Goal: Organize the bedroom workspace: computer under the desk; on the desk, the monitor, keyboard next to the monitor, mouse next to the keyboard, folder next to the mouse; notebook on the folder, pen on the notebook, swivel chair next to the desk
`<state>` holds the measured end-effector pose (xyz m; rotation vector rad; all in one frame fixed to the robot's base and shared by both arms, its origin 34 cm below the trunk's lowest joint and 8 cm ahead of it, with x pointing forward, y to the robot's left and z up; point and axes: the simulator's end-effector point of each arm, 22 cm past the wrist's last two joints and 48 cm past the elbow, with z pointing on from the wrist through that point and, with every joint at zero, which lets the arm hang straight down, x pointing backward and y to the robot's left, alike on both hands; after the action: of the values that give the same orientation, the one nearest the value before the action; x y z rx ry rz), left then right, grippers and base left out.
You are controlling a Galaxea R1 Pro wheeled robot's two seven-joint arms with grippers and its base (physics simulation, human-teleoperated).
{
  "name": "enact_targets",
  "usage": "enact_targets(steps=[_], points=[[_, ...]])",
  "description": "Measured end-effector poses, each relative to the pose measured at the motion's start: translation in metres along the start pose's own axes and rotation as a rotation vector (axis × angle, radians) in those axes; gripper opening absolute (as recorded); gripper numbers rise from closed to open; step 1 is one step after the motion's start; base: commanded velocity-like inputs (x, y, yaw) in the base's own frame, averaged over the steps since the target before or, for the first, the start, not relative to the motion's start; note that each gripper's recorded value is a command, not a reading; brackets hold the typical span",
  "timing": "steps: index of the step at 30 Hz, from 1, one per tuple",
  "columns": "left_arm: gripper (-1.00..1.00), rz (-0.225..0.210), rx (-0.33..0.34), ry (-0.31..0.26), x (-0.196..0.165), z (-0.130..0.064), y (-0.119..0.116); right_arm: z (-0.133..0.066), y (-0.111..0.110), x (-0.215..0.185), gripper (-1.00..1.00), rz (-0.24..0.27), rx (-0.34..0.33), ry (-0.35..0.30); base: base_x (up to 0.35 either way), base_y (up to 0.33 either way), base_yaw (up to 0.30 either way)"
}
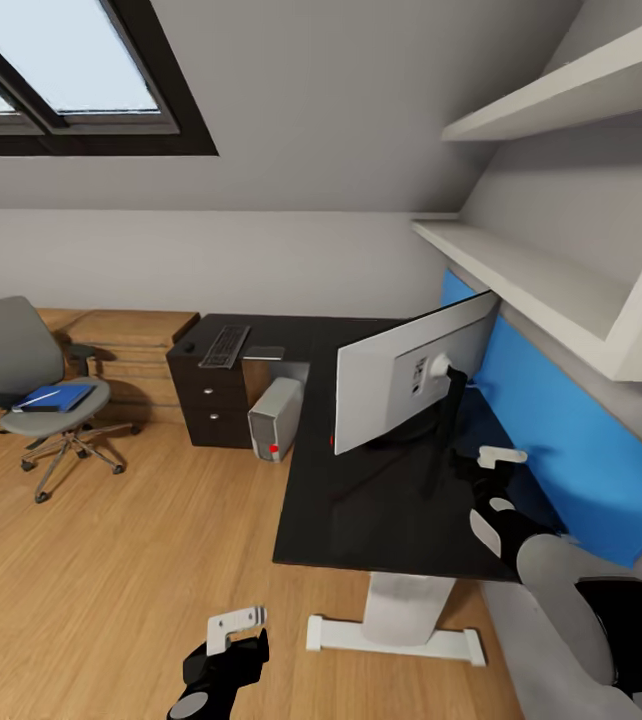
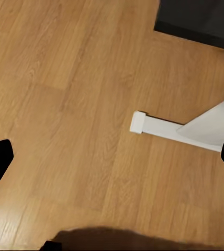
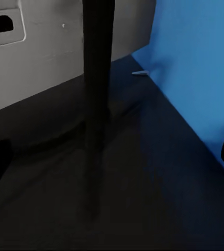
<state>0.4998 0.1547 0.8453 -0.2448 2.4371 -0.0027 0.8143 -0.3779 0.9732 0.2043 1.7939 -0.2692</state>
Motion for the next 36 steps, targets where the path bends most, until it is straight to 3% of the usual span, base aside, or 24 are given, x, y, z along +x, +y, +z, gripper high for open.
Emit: enact_targets(steps=[5, 15, 16, 18, 21, 27, 33, 36], points=[[1.00, 0.005, -0.003, 0.013, 0.006, 0.002, 0.001, -0.002, 0.031, -0.003, 1.00, 0.022, -0.028, 0.024, -0.273, 0.129, 0.000], [1.00, 0.010, -0.003, 0.018, 0.009, 0.002, 0.000, 0.002, 0.043, -0.017, 1.00, 0.027, -0.012, 0.095, -0.053, 0.027, 0.000], [1.00, 0.010, -0.003, 0.018, 0.010, 0.002, 0.000, 0.000, 0.044, -0.019, 1.00, 0.028, -0.015, 0.105, -0.003, 0.002, 0.000], [1.00, 0.011, -0.003, 0.018, 0.010, 0.002, 0.000, -0.026, 0.043, -0.007, 1.00, 0.027, -0.020, 0.162, -0.002, 0.001, 0.000], [1.00, 0.010, -0.003, 0.018, 0.010, 0.002, 0.000, -0.043, 0.035, 0.002, 1.00, 0.015, 0.006, 0.189, 0.000, 0.000, 0.000], [1.00, 0.013, -0.002, 0.017, 0.009, 0.002, -0.001, -0.054, 0.030, -0.003, 1.00, 0.017, 0.036, 0.165, 0.000, 0.000, 0.000], [1.00, 0.013, -0.002, 0.016, 0.009, 0.002, -0.001, -0.064, 0.053, -0.015, 1.00, 0.052, 0.011, 0.132, 0.000, 0.044, 0.000], [1.00, 0.014, -0.002, 0.016, 0.009, 0.002, -0.001, -0.085, 0.071, -0.015, 1.00, 0.060, -0.021, 0.107, 0.007, 0.246, 0.000]])
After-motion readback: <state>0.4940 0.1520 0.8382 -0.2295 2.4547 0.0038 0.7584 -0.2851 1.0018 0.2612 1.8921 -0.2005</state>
